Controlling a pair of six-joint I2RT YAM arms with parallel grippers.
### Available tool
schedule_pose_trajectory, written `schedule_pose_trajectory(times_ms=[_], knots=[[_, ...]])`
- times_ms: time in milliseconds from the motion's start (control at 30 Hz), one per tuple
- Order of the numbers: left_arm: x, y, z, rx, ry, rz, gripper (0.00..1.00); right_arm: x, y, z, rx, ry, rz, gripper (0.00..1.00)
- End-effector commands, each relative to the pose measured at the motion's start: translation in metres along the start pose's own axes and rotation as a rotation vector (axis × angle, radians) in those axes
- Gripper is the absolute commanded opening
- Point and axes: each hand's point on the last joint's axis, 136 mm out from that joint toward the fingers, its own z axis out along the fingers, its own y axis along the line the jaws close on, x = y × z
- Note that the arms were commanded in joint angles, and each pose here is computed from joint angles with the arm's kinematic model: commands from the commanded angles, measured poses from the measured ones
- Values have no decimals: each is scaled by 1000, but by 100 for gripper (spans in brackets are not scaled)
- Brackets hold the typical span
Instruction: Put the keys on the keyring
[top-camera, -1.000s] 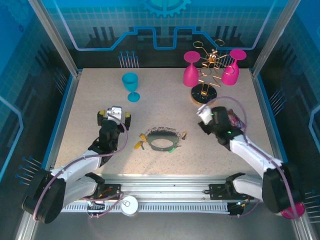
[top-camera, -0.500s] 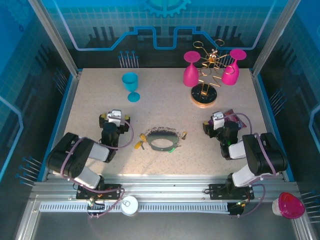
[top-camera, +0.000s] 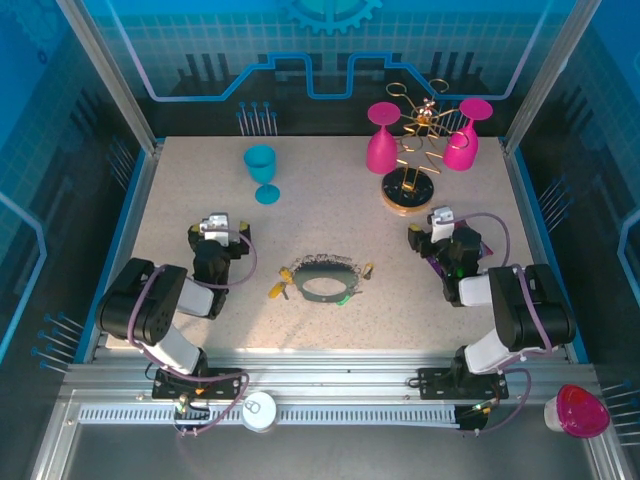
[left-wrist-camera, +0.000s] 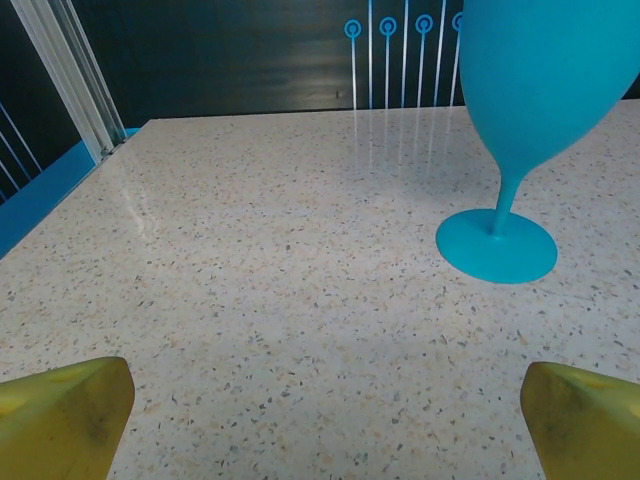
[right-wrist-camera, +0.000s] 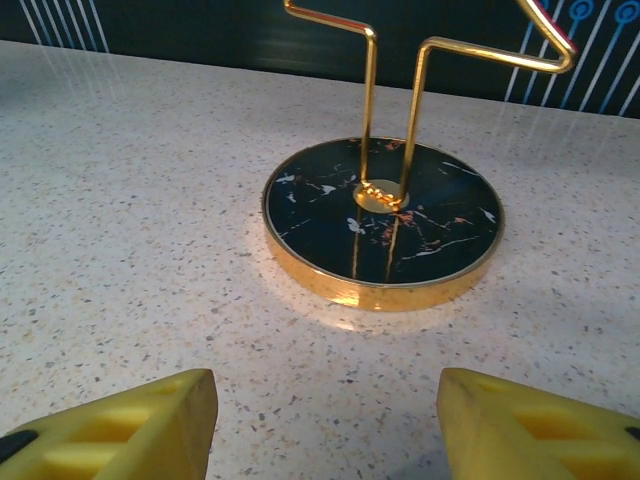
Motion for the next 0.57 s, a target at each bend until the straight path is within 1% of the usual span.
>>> schedule_pose_trajectory(times_ms=[0,200,300,333,533], knots=[[-5,0,3,8,4,-32,99,-4,-13,-2,44,-12,37,61],[-5,0,5,8,13,-33,99,-3,-15,0,49,0,45,61],[-1,1,17,59,87,-76,99,-3,-15,0,49,3,48,61],[1,1,18,95,112,-102,99,-3,-15,0,47,5,49,61],[2,2,18,100,109,-106,99,-3,-15,1,48,6,52,62]])
